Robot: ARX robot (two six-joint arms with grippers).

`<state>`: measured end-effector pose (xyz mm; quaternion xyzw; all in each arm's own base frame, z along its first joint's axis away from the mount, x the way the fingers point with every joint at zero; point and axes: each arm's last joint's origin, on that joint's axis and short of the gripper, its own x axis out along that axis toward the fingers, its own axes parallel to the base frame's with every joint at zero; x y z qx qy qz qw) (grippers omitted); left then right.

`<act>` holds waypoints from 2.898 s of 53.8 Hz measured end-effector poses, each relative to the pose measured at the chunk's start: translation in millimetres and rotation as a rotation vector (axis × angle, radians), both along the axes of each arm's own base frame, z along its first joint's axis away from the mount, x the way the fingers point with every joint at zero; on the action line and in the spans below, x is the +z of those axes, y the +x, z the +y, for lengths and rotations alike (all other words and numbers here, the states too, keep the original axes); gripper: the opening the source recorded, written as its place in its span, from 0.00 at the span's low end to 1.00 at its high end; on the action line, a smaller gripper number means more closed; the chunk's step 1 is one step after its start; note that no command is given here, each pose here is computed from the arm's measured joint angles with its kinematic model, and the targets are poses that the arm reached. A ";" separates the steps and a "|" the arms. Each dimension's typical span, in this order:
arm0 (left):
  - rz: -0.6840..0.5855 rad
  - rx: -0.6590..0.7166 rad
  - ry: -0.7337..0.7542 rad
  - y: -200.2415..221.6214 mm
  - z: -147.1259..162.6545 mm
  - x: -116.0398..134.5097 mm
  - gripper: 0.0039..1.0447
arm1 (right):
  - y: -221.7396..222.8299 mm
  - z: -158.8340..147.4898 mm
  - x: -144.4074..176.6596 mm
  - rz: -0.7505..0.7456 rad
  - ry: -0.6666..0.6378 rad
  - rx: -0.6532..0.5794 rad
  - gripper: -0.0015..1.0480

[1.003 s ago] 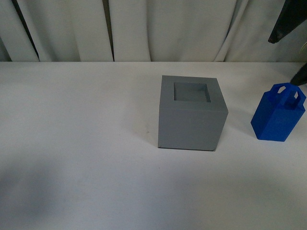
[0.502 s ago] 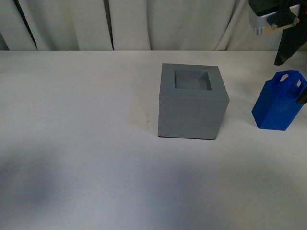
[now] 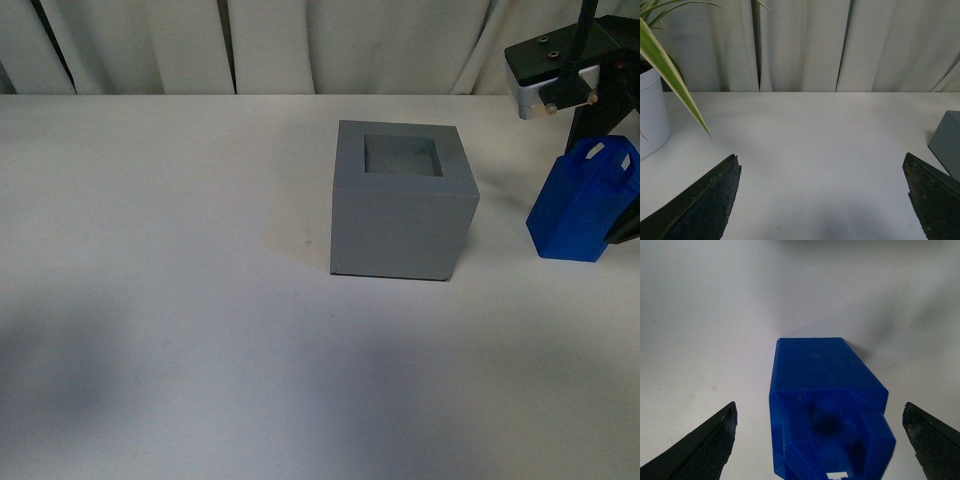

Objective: Insert blue part into gray base

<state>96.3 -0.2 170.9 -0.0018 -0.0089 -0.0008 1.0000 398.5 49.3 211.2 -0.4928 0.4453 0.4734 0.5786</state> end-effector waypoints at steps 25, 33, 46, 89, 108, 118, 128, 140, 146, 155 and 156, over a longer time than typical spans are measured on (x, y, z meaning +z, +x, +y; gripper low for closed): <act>0.000 0.000 0.000 0.0 0.0 0.0 0.94 | 1.8 -1.1 -9.6 -0.007 0.010 -0.001 0.52; 0.000 0.000 0.000 0.0 0.0 0.0 0.94 | 2.3 2.0 3.5 0.009 0.044 0.003 0.46; 0.000 0.000 0.000 0.0 0.0 0.0 0.94 | 2.5 30.2 60.1 -0.036 0.135 0.051 0.46; 0.000 0.000 0.000 0.0 0.0 0.0 0.94 | -17.8 107.7 82.2 -0.076 0.173 0.122 0.46; 0.000 0.000 0.000 0.0 0.0 0.0 0.94 | -19.5 115.4 66.0 -0.061 0.154 0.111 0.46; 0.000 0.000 0.000 0.0 0.0 0.0 0.94 | -19.2 115.5 64.9 -0.062 0.155 0.104 0.46; 0.000 0.000 0.000 0.0 0.0 0.0 0.94 | -19.1 115.3 64.6 -0.063 0.148 0.100 0.46; 0.000 0.000 0.000 0.0 0.0 0.0 0.94 | -18.6 114.6 63.8 -0.066 0.146 0.098 0.46; 0.000 0.000 0.000 0.0 0.0 0.0 0.94 | -18.5 113.9 63.9 -0.064 0.148 0.097 0.46; 0.000 0.000 0.000 0.0 0.0 0.0 0.94 | -17.8 111.6 63.9 -0.062 0.148 0.092 0.46; 0.000 0.000 0.000 0.0 0.0 0.0 0.94 | -17.7 111.3 63.8 -0.061 0.148 0.091 0.46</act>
